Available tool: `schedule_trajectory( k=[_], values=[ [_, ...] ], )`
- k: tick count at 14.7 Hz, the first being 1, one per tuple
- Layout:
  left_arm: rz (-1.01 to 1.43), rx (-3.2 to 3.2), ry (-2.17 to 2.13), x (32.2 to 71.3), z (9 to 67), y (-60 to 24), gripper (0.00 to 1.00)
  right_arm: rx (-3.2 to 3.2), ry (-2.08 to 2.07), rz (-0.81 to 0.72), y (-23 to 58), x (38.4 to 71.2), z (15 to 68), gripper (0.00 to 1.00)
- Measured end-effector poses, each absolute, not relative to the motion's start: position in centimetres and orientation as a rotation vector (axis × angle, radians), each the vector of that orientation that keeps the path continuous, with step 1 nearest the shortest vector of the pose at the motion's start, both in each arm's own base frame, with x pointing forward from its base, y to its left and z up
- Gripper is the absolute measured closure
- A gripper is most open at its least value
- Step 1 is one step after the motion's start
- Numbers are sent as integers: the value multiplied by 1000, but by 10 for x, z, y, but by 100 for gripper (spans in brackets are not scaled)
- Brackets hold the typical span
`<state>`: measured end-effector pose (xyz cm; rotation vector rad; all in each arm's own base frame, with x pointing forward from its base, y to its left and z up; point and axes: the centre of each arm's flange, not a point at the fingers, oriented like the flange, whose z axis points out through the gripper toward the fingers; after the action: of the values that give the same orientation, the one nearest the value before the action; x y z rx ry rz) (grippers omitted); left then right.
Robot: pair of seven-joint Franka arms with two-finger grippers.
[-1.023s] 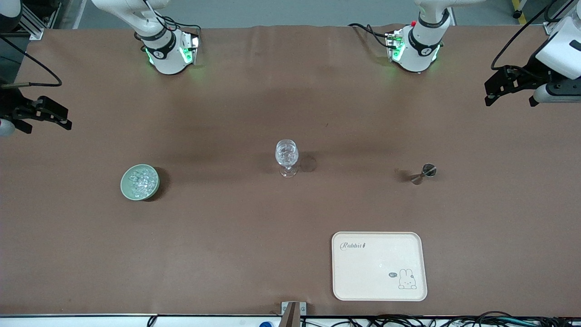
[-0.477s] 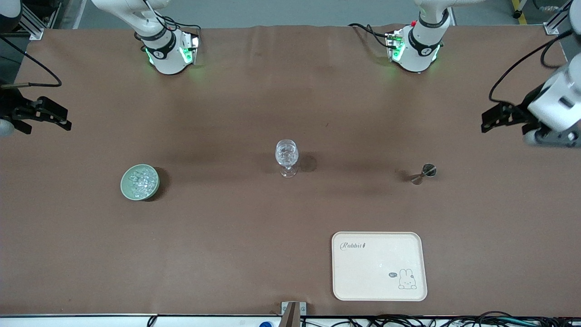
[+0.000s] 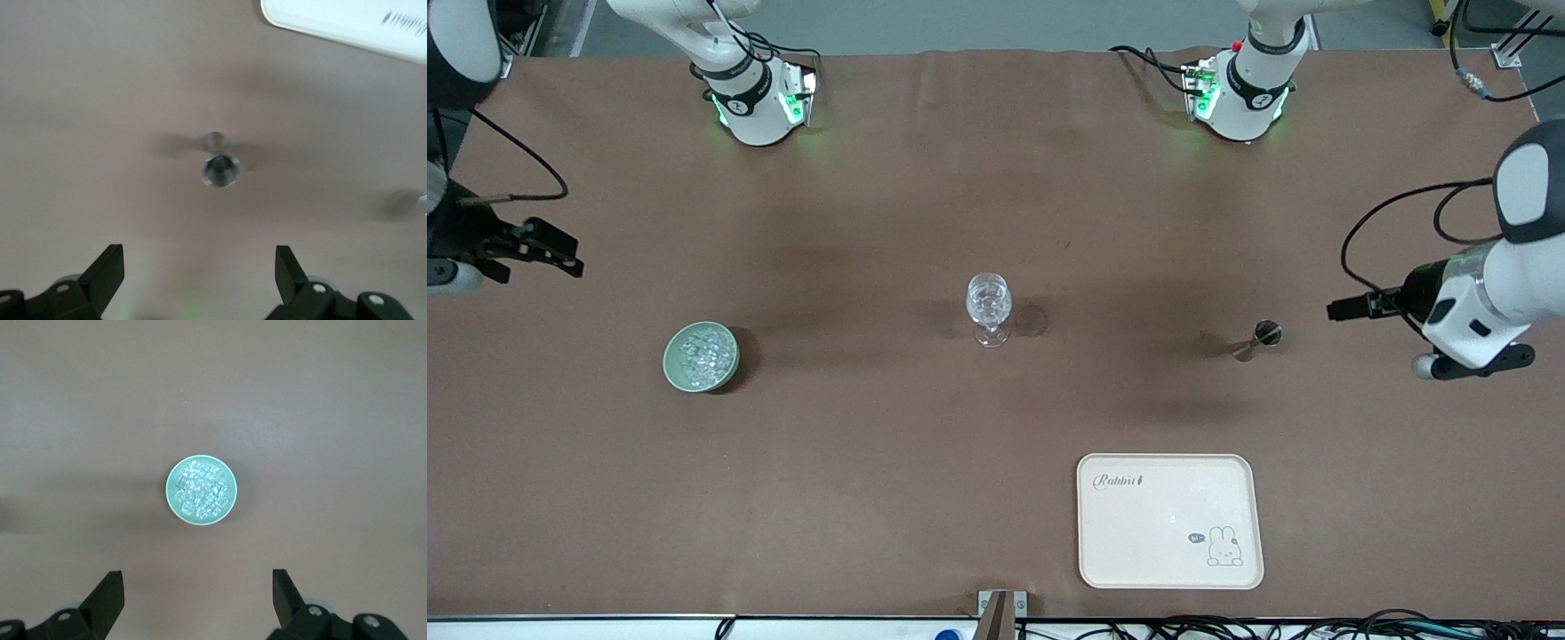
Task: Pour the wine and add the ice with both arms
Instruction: 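Reach the right gripper to the ice bowl while the left gripper reaches the jigger, then lift the jigger with the left gripper while the right gripper descends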
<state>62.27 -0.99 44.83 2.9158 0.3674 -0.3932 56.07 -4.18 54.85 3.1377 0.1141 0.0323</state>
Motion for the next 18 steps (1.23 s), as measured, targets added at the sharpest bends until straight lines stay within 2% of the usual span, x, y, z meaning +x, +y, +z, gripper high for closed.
schedule_trajectory(
  k=[4,6,7,10,14,18],
  values=[
    [-522,2666,654,624,369,43,0,3129,85,19,-53,580,468,2],
    [-603,2534,801,623,333,63,3,3121,56,11,-65,591,417,2],
    [-641,2476,862,623,316,71,9,3118,51,1,-67,596,393,2],
    [-741,2300,1008,621,272,85,8,3108,58,-29,-67,607,338,3],
    [-863,2094,1177,617,220,93,9,3111,64,-69,-61,612,299,6],
    [-939,1975,1259,614,190,92,9,3174,0,-93,-51,612,282,8]
  ],
)
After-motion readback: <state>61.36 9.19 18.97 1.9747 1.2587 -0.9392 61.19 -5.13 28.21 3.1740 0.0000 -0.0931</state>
